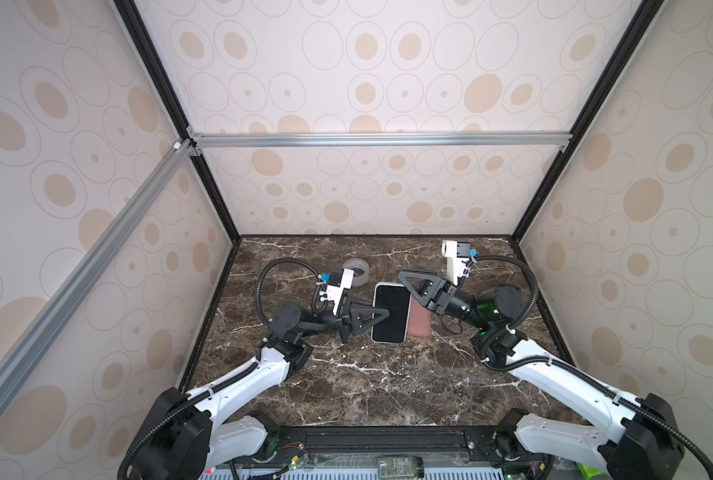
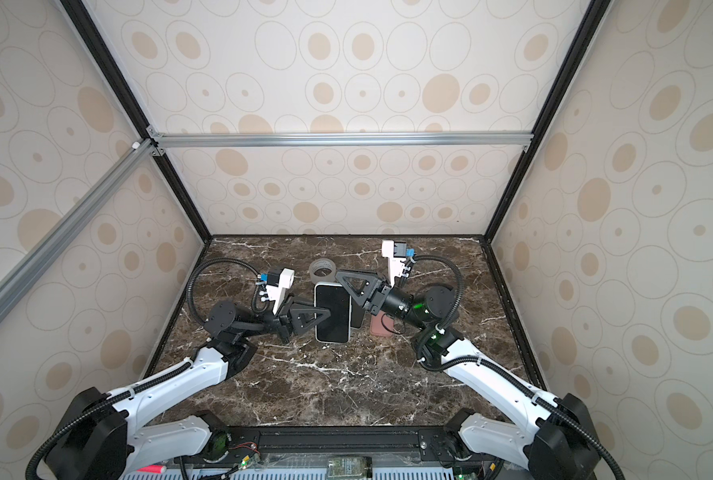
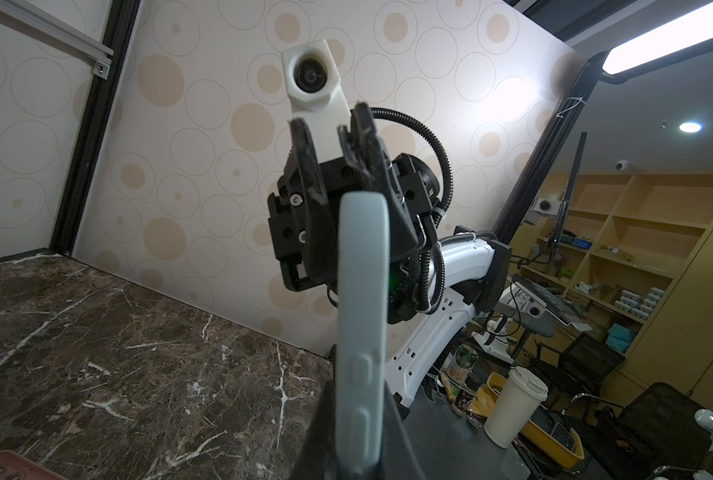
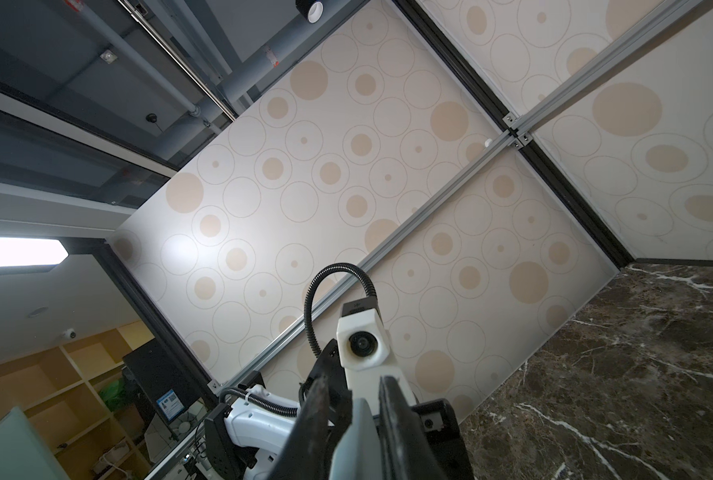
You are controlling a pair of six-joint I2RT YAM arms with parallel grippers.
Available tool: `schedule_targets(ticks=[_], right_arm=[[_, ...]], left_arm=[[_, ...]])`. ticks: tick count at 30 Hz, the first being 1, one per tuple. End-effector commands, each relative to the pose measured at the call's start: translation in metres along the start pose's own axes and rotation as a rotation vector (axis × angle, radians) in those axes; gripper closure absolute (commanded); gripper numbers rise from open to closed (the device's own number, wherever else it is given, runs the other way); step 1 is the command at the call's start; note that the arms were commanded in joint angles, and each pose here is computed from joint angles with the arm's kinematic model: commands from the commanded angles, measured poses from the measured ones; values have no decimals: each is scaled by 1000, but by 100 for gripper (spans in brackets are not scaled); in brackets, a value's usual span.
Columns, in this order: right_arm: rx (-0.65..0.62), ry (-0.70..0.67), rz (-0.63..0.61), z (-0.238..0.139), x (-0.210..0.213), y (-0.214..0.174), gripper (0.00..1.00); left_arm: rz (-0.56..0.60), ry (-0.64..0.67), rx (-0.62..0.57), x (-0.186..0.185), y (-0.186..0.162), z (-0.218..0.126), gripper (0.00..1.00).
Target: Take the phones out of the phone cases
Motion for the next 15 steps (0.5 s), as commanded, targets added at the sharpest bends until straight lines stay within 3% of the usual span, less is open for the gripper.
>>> schedule_targets(ticks=[1, 15], right_arm=[[4, 24, 15, 0, 2, -3, 78], [1, 41, 66, 3, 5, -5, 86]], left_arm=[[104, -83, -52, -27, 19, 2, 100], [117, -79, -48, -29, 22, 3, 100]])
Point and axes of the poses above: each gripper's point midway between its finger pads, its own z axis out along the fingers, its own x axis along the line the jaws close on, y = z × x, the point moved 5 cm from there along -z, back along the fingers, and after that the axes turned 5 degrees about -z, right-handed, at the moved point
